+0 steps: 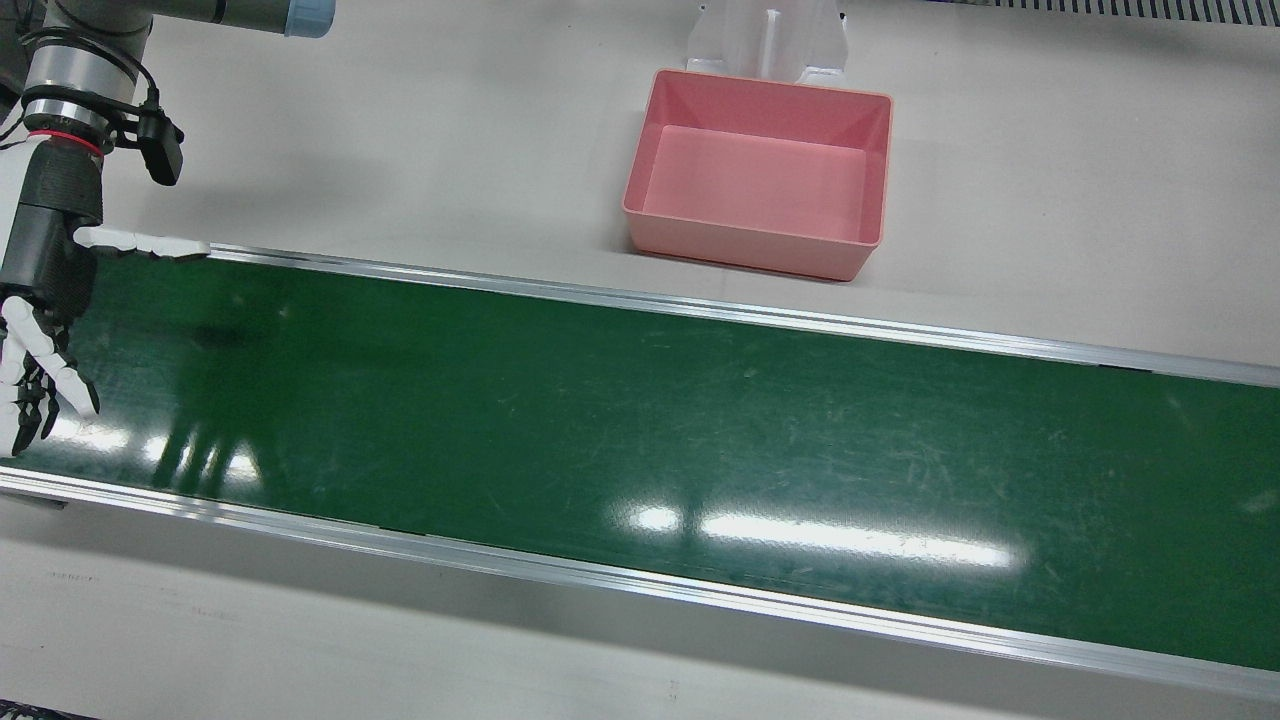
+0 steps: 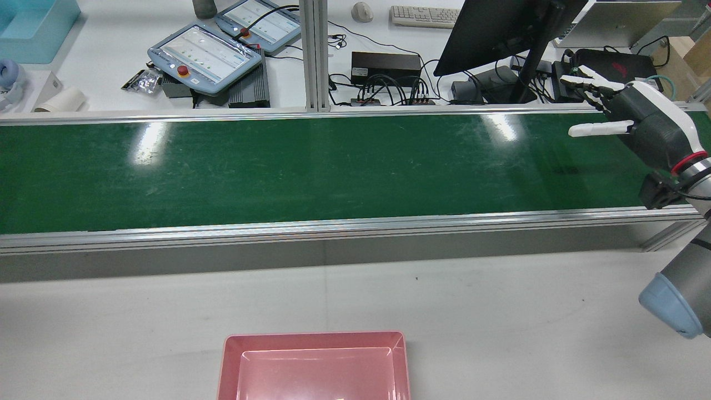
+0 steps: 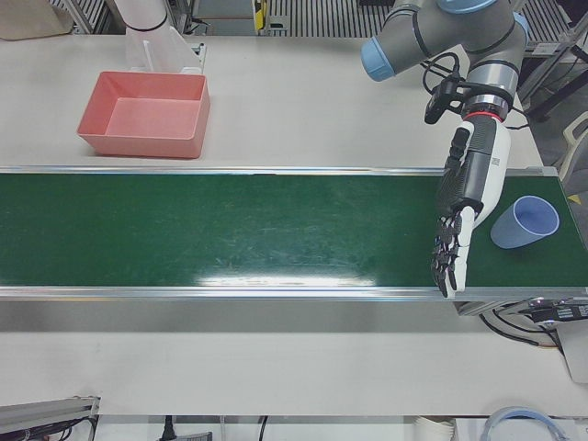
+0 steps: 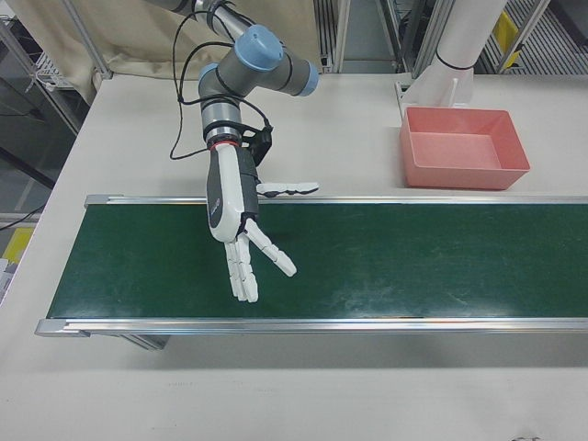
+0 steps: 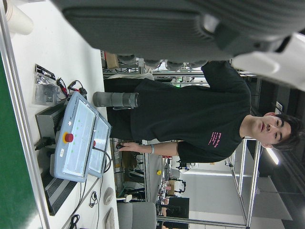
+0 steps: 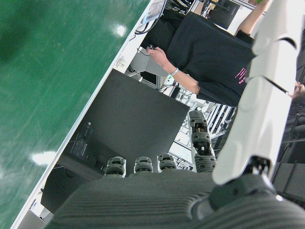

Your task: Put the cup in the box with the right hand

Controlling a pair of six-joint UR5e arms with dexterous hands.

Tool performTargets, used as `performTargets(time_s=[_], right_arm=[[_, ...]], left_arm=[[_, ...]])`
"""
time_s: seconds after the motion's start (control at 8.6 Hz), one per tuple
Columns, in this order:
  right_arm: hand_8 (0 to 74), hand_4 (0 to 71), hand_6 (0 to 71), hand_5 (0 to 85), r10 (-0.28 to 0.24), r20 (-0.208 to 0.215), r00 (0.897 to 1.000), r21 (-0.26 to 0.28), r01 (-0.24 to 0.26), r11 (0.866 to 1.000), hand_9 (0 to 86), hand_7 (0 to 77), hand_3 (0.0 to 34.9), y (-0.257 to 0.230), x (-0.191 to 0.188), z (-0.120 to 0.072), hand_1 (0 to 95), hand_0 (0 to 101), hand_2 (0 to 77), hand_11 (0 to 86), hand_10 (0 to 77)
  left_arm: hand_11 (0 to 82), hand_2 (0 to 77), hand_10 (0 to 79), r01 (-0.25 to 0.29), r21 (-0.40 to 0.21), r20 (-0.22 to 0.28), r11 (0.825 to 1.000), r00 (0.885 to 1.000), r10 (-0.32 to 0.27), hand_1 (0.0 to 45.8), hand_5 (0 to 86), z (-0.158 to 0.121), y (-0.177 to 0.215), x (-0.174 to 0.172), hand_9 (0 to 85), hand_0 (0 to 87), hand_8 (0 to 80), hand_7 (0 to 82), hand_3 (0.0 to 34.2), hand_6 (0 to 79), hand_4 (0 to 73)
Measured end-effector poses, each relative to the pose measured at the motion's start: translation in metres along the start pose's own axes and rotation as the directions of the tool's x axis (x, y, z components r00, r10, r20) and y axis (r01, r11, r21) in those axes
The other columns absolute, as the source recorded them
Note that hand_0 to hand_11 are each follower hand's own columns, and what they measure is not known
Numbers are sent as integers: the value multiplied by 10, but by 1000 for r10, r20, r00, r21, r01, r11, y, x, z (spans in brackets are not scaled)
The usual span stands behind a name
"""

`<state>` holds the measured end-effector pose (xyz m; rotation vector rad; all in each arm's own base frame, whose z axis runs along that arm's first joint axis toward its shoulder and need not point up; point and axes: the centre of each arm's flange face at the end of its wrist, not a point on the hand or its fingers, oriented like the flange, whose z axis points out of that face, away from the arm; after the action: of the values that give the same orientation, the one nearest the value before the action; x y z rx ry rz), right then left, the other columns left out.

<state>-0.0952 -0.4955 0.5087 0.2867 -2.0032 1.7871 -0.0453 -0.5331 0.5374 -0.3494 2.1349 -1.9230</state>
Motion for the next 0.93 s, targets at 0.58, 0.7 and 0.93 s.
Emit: performTargets(time_s=[0.58,0.7,0.93], right_arm=[[16,38,22,55,-31,69,997,-70,36,997,54,93,77,-46,6,-12,185,475,218,71,33],[16,71,22,55,-32,73,997,-73,37,997,54,82,77,-54,9,-12,87,485,175,71,33],[27,65,22,49,-17,89,996,-95,25,995,54,82,66,-66,15,-8,109,452,153,71,33]], left_arm=[[0,5,0,0,0,1,1000,1000,0,5,5,0,0,0,0,0,0,0,0,0,11],[0,5,0,0,0,1,1000,1000,0,5,5,0,0,0,0,0,0,0,0,0,11],[0,5,0,0,0,0,1000,1000,0,5,5,0,0,0,0,0,0,0,0,0,11]])
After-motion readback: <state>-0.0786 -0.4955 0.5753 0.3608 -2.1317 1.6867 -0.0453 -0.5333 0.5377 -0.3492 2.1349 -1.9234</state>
